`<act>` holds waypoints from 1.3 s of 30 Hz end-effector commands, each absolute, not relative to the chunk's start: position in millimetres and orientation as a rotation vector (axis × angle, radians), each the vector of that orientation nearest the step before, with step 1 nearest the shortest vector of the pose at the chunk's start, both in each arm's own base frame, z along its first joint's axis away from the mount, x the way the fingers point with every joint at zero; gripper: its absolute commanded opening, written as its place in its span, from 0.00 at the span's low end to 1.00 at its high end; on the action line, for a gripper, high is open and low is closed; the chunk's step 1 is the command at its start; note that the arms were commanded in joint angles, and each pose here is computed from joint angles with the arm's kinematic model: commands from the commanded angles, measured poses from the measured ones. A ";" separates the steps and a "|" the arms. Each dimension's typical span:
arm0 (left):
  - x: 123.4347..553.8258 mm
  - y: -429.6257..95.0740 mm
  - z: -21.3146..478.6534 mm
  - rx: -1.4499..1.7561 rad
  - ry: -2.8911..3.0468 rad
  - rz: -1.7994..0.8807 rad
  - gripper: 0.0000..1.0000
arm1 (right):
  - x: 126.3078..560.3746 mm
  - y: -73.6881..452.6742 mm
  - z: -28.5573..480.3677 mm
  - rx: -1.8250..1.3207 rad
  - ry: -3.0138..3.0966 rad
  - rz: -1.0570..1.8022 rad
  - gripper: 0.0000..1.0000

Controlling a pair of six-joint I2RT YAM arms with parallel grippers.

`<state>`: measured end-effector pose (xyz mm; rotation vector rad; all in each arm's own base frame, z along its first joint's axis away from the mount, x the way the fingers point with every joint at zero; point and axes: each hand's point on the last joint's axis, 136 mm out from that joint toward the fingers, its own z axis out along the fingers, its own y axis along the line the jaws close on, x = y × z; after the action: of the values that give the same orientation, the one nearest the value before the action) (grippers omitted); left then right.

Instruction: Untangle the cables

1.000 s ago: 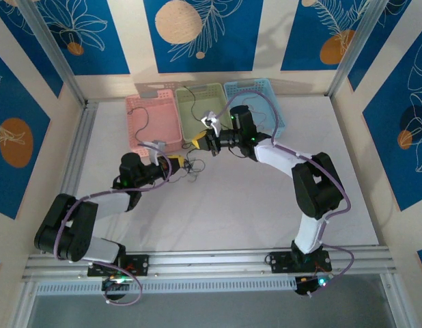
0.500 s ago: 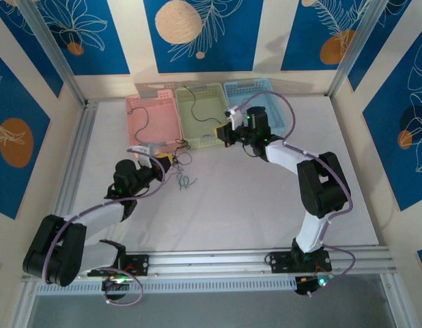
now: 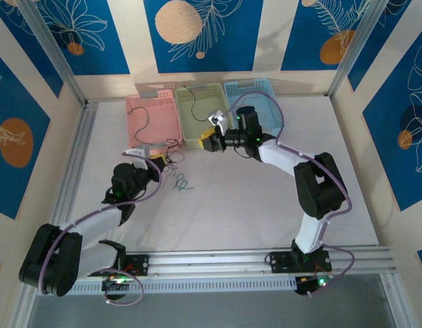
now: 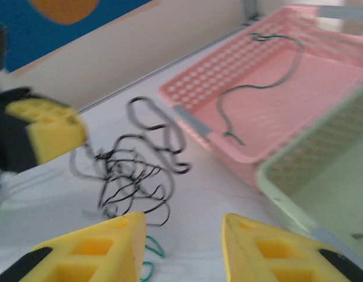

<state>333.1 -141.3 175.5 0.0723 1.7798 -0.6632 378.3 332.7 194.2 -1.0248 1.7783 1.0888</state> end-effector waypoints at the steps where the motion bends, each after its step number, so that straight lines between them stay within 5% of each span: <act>1: 337.8 -116.9 171.8 -0.014 1.785 -0.520 0.00 | 345.0 349.5 169.0 -1.259 1.744 1.153 0.41; 21: 340.6 -81.9 158.7 -0.163 1.833 -0.346 0.00 | 291.4 386.5 48.6 -1.769 2.011 0.959 0.43; 39: 341.9 -83.5 156.6 -0.159 1.844 -0.349 0.00 | 285.2 383.1 20.1 -1.875 2.061 0.866 0.42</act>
<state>339.8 -87.7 155.4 -0.1549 1.8467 -0.3731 290.4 382.2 25.8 -1.8284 2.0535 0.8750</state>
